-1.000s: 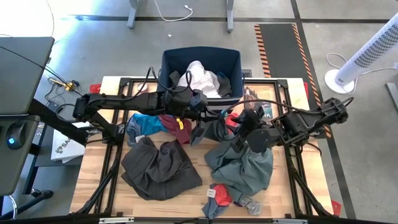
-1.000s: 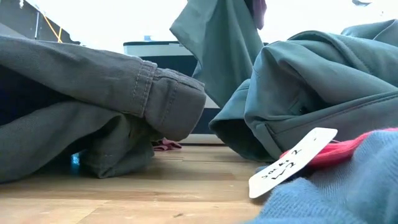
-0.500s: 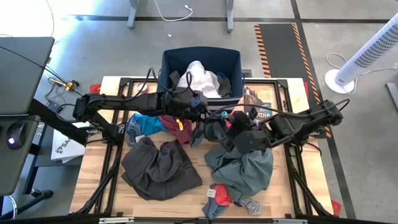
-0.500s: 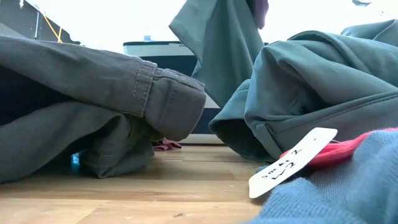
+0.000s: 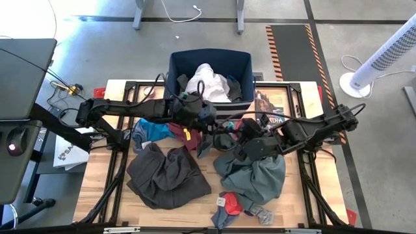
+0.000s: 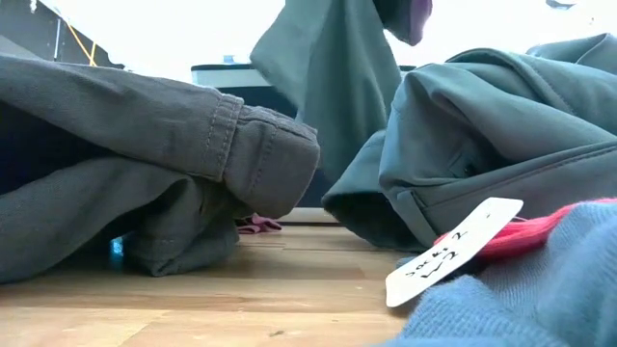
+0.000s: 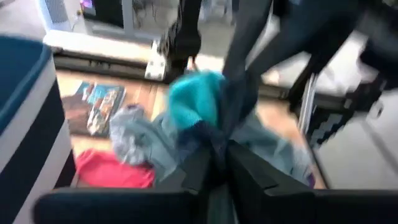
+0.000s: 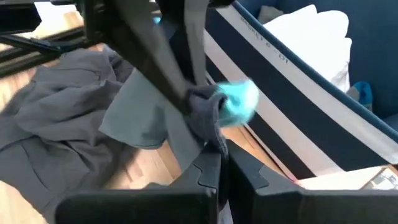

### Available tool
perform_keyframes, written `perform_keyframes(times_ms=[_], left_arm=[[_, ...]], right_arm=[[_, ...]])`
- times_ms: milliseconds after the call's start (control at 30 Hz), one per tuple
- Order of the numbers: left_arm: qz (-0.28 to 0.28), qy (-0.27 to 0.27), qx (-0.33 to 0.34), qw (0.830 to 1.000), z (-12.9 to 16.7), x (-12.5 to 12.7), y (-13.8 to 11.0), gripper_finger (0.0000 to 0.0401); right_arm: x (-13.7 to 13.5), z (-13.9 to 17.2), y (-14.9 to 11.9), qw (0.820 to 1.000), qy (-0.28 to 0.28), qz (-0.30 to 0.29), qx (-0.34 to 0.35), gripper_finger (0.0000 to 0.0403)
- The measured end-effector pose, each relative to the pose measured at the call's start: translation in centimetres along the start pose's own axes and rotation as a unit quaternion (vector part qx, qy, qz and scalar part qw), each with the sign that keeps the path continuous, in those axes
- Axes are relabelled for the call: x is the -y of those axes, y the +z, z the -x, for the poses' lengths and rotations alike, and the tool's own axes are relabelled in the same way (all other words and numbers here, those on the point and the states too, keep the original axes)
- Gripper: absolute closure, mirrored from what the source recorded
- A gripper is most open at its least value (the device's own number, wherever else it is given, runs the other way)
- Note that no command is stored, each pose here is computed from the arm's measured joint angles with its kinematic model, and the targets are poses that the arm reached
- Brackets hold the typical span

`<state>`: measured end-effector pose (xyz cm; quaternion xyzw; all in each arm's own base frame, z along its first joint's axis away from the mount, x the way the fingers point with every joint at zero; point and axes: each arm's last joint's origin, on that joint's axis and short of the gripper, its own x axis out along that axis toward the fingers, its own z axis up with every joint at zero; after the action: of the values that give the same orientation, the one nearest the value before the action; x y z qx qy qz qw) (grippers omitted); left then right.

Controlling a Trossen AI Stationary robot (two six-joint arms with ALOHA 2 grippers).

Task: Sort clothes
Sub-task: Put the black sock into the blue laundry bin

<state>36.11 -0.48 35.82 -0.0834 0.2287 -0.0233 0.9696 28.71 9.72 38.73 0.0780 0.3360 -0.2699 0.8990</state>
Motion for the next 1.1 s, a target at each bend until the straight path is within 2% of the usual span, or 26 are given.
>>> perform_keyframes(times_ms=[233,300,400,600,800,900,1100], left_arm=[[-0.027,0.018,-0.066,0.997,0.1,0.0,-1.3,0.0253],[-0.016,0.024,-0.069,0.997,0.3,0.0,-1.4,0.0232],[-0.014,0.008,-0.038,0.999,0.5,0.2,-0.6,0.0210],[-0.032,-0.047,0.037,0.998,0.6,0.8,0.9,0.0194],[-0.083,-0.038,0.043,0.995,-0.1,1.7,0.6,0.0192],[-0.100,-0.018,0.045,0.994,-0.5,2.0,0.4,0.0192],[-0.093,-0.002,0.045,0.995,-0.8,2.0,0.3,0.0191]], right_arm=[[0.0,0.5,-0.8,1.000,0.000,-0.005,-0.025,0.0400],[-0.1,0.7,-1.0,1.000,0.000,-0.008,-0.028,0.0400],[-0.2,0.7,-1.0,1.000,0.003,-0.009,-0.026,0.0401],[-0.5,0.7,-0.8,0.999,0.026,-0.019,-0.029,0.0402],[-0.9,0.6,-0.1,0.999,0.049,-0.023,-0.002,0.0402],[-1.0,0.4,0.6,0.998,0.064,-0.024,0.017,0.0402],[-0.9,-0.1,1.5,0.996,0.083,-0.026,0.030,0.0402]])
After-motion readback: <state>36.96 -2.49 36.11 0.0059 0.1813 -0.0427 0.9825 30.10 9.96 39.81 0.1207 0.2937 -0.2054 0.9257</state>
